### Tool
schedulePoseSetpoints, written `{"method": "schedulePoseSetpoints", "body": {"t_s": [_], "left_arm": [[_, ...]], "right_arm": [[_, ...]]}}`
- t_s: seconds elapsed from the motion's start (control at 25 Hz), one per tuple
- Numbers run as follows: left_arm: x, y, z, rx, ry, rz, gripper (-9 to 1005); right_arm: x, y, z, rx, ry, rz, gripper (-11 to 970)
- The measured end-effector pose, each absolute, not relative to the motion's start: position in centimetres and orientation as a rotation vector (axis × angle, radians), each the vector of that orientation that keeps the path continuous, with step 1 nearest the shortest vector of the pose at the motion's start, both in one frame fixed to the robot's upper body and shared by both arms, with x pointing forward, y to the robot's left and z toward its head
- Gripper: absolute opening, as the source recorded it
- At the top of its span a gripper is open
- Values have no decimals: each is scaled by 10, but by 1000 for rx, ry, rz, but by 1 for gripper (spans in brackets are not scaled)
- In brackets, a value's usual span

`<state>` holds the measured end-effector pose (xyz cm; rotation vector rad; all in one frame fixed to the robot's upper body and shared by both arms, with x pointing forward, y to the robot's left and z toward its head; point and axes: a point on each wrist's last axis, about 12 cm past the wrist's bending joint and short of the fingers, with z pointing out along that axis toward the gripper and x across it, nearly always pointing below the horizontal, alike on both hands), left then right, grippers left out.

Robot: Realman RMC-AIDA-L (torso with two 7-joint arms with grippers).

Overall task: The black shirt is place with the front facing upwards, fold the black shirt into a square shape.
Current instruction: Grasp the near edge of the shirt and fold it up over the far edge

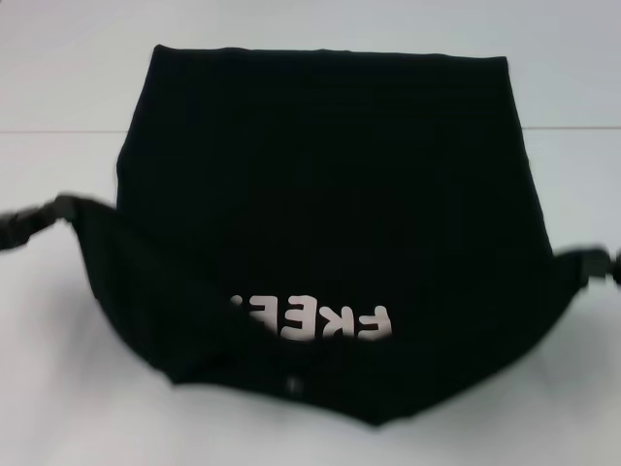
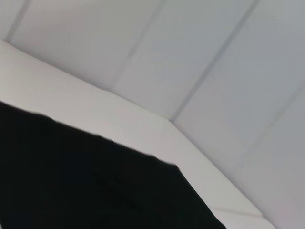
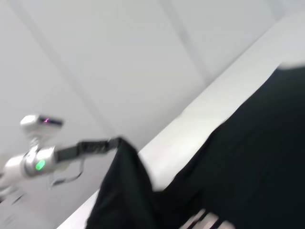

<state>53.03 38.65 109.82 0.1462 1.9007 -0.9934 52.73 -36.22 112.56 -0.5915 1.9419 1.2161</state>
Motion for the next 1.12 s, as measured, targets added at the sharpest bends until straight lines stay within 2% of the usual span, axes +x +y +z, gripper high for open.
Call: {"method": "schedulePoseSetpoints", "body": {"t_s": [0.32, 0.52, 0.76, 1.12], "left_arm": [[602, 346, 1105, 88, 1902, -807, 17], [625, 325, 1107, 85, 1881, -702, 17], [639, 306, 1103, 92, 1857, -586, 18], [645, 291, 1091, 100, 1828, -432, 19]], "right_arm": [[572, -367, 1132, -417, 1907, 951, 46], [596, -359, 1129, -365, 1883, 799, 46], [618, -338, 1123, -354, 1866, 648, 47], [637, -314, 1105, -328, 1895, 435, 49]]}}
